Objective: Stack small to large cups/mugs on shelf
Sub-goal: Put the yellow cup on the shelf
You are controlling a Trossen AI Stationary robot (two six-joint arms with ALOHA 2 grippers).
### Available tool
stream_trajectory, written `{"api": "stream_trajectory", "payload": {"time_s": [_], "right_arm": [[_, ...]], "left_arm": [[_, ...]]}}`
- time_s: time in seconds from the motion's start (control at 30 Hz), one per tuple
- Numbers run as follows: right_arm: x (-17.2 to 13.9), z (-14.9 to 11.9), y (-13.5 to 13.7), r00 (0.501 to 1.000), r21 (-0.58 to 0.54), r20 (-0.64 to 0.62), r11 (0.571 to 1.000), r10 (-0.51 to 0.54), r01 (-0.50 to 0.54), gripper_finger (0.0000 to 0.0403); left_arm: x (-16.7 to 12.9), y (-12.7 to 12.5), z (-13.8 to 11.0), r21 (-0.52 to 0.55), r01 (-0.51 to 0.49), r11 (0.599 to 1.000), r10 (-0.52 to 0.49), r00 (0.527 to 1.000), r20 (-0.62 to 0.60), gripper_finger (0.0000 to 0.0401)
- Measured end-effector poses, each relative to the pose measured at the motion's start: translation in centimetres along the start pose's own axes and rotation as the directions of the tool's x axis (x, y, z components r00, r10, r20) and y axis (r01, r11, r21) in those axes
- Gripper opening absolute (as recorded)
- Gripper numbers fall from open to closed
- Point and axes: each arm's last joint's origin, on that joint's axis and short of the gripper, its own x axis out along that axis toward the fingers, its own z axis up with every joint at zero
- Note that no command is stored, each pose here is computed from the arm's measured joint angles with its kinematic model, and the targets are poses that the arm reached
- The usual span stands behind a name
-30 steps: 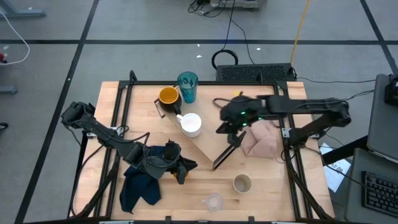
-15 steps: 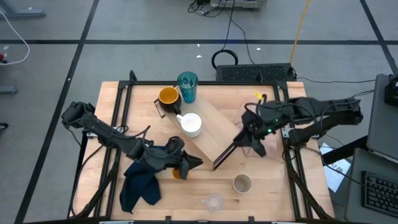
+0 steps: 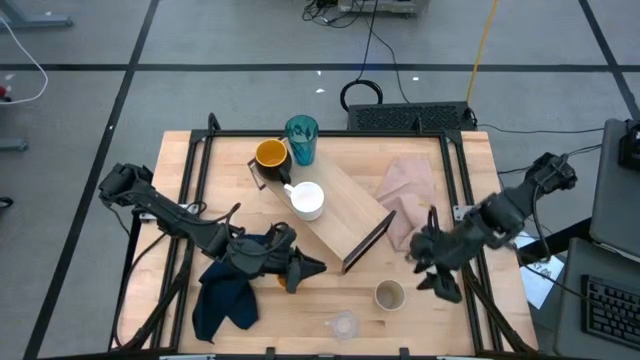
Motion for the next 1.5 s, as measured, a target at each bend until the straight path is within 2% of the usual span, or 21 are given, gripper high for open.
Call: {"api": "stream_trajectory", "payload": {"time_s": [0.17,0.3,0.4,0.57,0.77,1.0,1.2,1.33,1.5], "right_arm": [[1.7,-1.6,0.9,0.995,-0.029,-0.034,0.995,-0.097,0.096,0.0196],[3.7,-2.3,0.6,0.989,0.004,-0.036,0.99,-0.141,0.141,0.0196],[5.3,-2.7,0.0,0.987,0.046,-0.043,0.987,-0.155,0.157,0.0196],[7.7,-3.2,-0.7,0.992,0.133,-0.017,0.984,-0.121,0.122,0.0196],[9.9,-3.8,-2.1,0.992,0.211,-0.01,0.969,-0.125,0.124,0.0196],[10.0,-3.6,-2.5,0.991,0.244,0.004,0.961,-0.135,0.13,0.0196],[10.0,-2.9,-3.2,0.98,0.247,0.061,0.955,-0.187,0.167,0.0196],[9.9,-2.3,-3.4,0.979,0.241,0.084,0.957,-0.184,0.159,0.0196],[9.9,-2.1,-3.5,0.978,0.246,0.1,0.957,-0.183,0.154,0.0196]], "left_arm": [[-0.3,0.0,-0.7,-0.059,-0.024,0.998,0.023,0.999,-0.023,0.0079],[-0.4,0.1,-1.2,-0.131,-0.051,0.99,0.045,0.998,-0.05,0.0079],[-0.7,-0.1,-1.9,-0.137,-0.05,0.989,0.041,0.997,-0.07,0.0079],[-1.4,0.4,-3.5,-0.046,-0.136,0.99,0.128,0.981,-0.143,0.0079],[-2.0,1.4,-4.6,0.044,-0.203,0.978,0.207,0.924,-0.322,0.0079],[-2.1,2.1,-4.5,0.138,-0.224,0.965,0.259,0.903,-0.343,0.0078],[-2.3,3.2,-3.1,0.205,-0.305,0.93,0.358,0.881,-0.309,0.0078],[-3.3,4.3,-2.0,0.225,-0.394,0.891,0.452,0.813,-0.368,0.0078],[-4.8,5.0,-0.8,0.26,-0.45,0.854,0.52,0.743,-0.422,0.0078]]}}
